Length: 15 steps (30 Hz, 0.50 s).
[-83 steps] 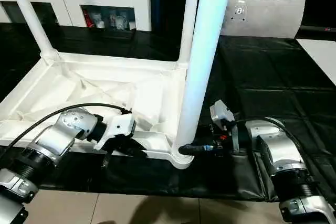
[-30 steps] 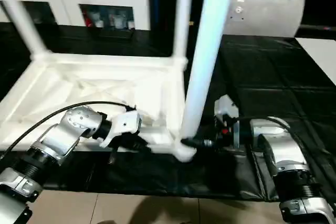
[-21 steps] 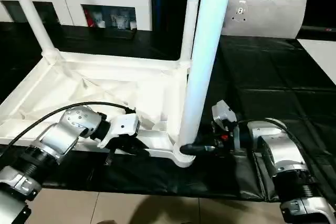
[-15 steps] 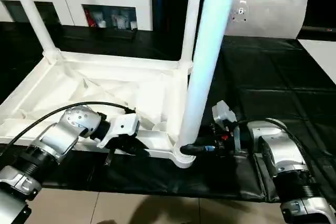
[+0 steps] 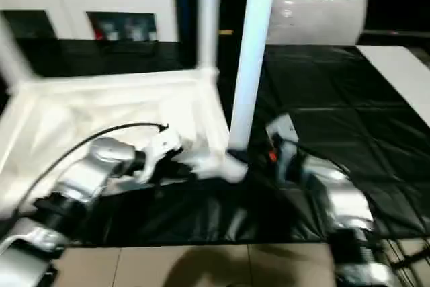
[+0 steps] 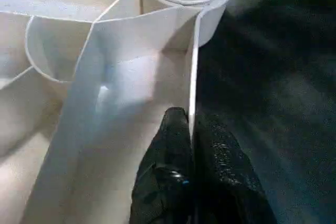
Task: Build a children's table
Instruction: Rotate leg to tighten
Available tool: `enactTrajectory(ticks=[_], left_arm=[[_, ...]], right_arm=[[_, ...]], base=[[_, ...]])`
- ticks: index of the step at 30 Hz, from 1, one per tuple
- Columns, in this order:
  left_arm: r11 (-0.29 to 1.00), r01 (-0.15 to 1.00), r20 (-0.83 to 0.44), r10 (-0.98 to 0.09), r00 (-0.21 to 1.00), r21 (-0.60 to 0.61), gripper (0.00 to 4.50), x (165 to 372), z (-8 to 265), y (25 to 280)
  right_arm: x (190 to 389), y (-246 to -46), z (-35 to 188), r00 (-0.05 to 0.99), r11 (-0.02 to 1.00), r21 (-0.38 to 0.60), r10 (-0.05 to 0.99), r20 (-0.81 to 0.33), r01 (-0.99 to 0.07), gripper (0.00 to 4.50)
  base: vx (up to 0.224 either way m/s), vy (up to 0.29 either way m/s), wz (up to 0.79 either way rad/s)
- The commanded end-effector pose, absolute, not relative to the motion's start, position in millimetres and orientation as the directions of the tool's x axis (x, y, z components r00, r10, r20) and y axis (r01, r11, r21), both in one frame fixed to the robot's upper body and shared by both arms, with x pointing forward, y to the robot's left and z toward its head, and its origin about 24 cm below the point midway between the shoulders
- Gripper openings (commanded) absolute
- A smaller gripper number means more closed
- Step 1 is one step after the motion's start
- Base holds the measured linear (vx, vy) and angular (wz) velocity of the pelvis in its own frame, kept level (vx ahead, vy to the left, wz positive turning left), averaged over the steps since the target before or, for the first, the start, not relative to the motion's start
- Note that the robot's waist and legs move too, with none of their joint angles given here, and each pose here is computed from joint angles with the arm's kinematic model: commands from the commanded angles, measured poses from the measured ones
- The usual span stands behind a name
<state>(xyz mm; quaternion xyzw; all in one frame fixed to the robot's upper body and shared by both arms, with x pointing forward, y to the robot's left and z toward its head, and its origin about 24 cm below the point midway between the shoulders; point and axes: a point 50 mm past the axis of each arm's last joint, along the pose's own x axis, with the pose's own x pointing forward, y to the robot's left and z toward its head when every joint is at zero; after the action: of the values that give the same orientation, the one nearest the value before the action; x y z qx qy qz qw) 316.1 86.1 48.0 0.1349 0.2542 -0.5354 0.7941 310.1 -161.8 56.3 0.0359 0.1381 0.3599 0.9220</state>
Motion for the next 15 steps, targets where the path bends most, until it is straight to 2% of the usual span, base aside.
enactTrajectory(ticks=[1,3,5,7,8,10,11,12,15], left_arm=[[0.414,0.905,-0.509,-0.803,0.311,-0.099,0.00,314.1,47.2,59.4],[0.462,0.883,-0.509,-0.781,0.361,-0.083,0.00,316.9,47.1,53.7],[0.484,0.874,-0.517,-0.762,0.390,-0.054,0.00,318.4,46.3,49.6],[0.482,0.875,-0.518,-0.759,0.394,-0.041,0.00,318.4,46.6,48.1],[0.475,0.880,-0.519,-0.758,0.394,-0.026,0.00,317.9,47.1,47.9],[0.458,0.889,-0.519,-0.762,0.387,-0.011,0.00,317.4,47.4,49.3],[0.437,0.900,-0.521,-0.768,0.373,-0.001,0.00,316.3,47.4,52.2],[0.436,0.900,-0.523,-0.767,0.371,-0.001,0.00,316.0,47.0,54.2],[0.408,0.913,-0.541,-0.764,0.352,0.018,0.00,315.5,45.2,63.7]], right_arm=[[312.0,-133.5,35.7,0.712,0.782,0.198,0.621,-0.329,-0.591,1.97],[317.9,-125.7,35.7,0.763,0.828,0.139,0.556,-0.330,-0.543,1.97],[320.9,-119.1,35.5,0.788,0.847,0.131,0.528,-0.317,-0.515,1.97],[321.9,-117.6,37.2,0.796,0.847,0.135,0.530,-0.292,-0.514,2.50],[322.4,-118.9,41.6,0.809,0.844,0.159,0.536,-0.241,-0.512,2.64],[322.5,-122.1,44.6,0.816,0.843,0.177,0.537,-0.212,-0.509,2.70],[322.3,-127.7,49.2,0.823,0.836,0.193,0.543,-0.166,-0.513,2.99],[321.9,-131.2,51.5,0.824,0.832,0.188,0.548,-0.143,-0.521,3.07],[316.2,-144.8,56.3,0.772,0.776,0.158,0.628,-0.103,-0.610,3.30]], base=[[0.000,0.000,0.00],[0.000,0.000,0.00],[0.000,0.000,0.00],[0.000,0.000,0.00],[0.000,0.000,0.00],[0.000,0.000,0.00],[0.000,0.000,0.00],[0.000,0.000,0.00],[0.000,0.000,0.00]])
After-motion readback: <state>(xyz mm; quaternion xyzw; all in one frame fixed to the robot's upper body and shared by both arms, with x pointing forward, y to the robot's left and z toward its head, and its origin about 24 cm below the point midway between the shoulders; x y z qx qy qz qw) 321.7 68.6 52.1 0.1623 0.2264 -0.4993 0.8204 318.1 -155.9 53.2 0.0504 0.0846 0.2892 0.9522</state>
